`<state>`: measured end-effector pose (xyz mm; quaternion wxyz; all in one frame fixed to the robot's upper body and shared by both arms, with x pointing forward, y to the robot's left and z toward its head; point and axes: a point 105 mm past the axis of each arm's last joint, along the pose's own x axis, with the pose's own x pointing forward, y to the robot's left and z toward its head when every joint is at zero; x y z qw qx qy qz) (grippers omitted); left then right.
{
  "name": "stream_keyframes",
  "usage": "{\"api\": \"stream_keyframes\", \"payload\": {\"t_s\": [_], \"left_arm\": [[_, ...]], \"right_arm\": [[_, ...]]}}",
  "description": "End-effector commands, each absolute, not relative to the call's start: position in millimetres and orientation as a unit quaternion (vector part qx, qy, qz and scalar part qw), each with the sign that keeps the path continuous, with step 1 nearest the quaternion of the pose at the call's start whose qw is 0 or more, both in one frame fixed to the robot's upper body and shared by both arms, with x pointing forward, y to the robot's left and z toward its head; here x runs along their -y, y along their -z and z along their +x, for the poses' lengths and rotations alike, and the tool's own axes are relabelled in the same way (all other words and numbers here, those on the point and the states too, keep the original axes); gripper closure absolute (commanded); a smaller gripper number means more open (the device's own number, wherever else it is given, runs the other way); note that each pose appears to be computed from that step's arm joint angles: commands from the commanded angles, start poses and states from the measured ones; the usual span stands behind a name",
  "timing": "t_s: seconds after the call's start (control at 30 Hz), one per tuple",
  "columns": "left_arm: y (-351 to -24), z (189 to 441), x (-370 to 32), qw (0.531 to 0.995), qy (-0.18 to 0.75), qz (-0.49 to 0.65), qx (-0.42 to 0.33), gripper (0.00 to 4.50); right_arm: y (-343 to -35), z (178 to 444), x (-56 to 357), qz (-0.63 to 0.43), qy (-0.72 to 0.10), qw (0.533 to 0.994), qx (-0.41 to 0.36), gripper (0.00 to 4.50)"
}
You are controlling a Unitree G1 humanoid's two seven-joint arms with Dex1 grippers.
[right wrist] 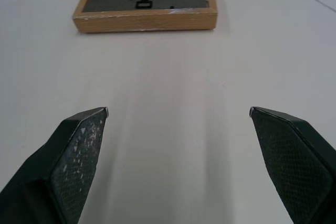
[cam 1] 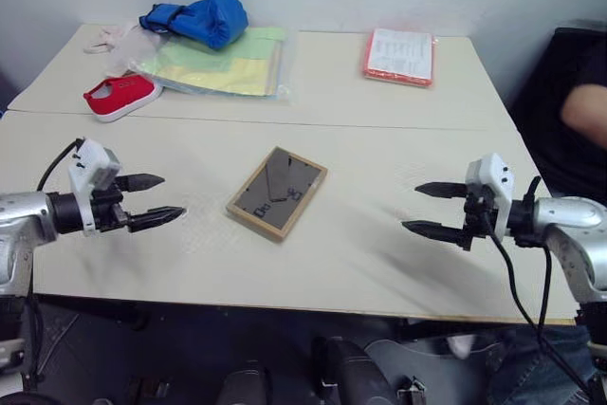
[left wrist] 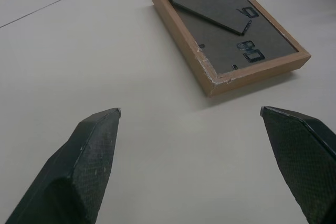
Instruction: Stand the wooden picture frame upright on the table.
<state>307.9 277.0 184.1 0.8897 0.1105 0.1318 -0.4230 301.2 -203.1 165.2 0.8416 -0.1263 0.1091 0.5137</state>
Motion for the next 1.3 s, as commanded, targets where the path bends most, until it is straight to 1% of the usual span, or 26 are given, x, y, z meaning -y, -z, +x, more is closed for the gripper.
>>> {"api": "stream_keyframes", "payload": {"t_s": [0.03, 0.2, 0.33, 0.47, 0.57, 0.63, 0.7, 0.73, 0.8, 0.83, 0.93, 0.97, 1.0, 1.07, 1.13, 1.3], "left_arm": [[-196.0, 311.8, -278.1, 0.886, 0.428, 0.137, -0.114, 0.0], [-190.0, 319.9, -273.0, 0.886, 0.426, 0.137, -0.123, 0.0], [-185.9, 326.3, -270.8, 0.88, 0.428, 0.162, -0.124, 0.0], [-181.8, 338.7, -266.7, 0.873, 0.435, 0.182, -0.128, 0.0], [-167.7, 364.3, -263.1, 0.868, 0.413, 0.233, -0.145, 0.58], [-161.5, 380.1, -254.8, 0.867, 0.406, 0.249, -0.149, 1.16], [-156.9, 392.8, -240.0, 0.865, 0.409, 0.252, -0.145, 1.81], [-154.8, 397.4, -232.4, 0.863, 0.413, 0.253, -0.142, 2.06], [-150.8, 403.0, -219.7, 0.86, 0.423, 0.249, -0.138, 2.75], [-147.2, 404.9, -210.9, 0.857, 0.432, 0.246, -0.137, 2.99], [-133.9, 402.9, -190.2, 0.839, 0.465, 0.239, -0.146, 3.98], [-129.6, 399.9, -183.8, 0.832, 0.48, 0.232, -0.151, 4.24], [-127.1, 397.8, -179.8, 0.827, 0.49, 0.227, -0.154, 4.49], [-126.2, 388.9, -164.2, 0.817, 0.524, 0.188, -0.152, 4.49], [-127.0, 381.4, -154.1, 0.81, 0.543, 0.163, -0.15, 4.49], [-133.3, 369.9, -149.9, 0.83, 0.533, 0.052, -0.158, 4.49]], "right_arm": [[-176.7, 300.0, 204.6, -0.132, -0.518, 0.84, -0.092, 0.03], [-171.2, 299.0, 199.7, -0.137, -0.513, 0.843, -0.09, 0.03], [-170.8, 298.1, 196.7, -0.14, -0.514, 0.842, -0.089, 0.03], [-169.6, 305.1, 192.0, -0.153, -0.506, 0.845, -0.082, 0.03], [-160.6, 319.6, 179.1, -0.186, -0.497, 0.844, -0.079, 0.61], [-158.3, 331.1, 167.6, -0.197, -0.491, 0.845, -0.073, 1.26], [-154.0, 339.8, 153.8, -0.206, -0.493, 0.842, -0.071, 2.02], [-152.0, 342.9, 148.1, -0.211, -0.494, 0.84, -0.07, 2.26], [-148.3, 346.6, 138.7, -0.218, -0.499, 0.836, -0.068, 3.05], [-145.5, 348.9, 131.8, -0.224, -0.502, 0.833, -0.065, 3.31], [-138.5, 360.8, 115.6, -0.231, -0.495, 0.835, -0.06, 4.4], [-137.0, 366.5, 111.3, -0.236, -0.487, 0.839, -0.057, 4.5], [-136.0, 370.2, 108.5, -0.241, -0.482, 0.841, -0.055, 4.5], [-133.8, 377.3, 103.4, -0.249, -0.471, 0.845, -0.054, 4.5], [-133.0, 379.0, 100.8, -0.246, -0.471, 0.845, -0.056, 4.5], [-136.5, 378.2, 104.2, -0.247, -0.471, 0.845, -0.051, 4.5]]}}
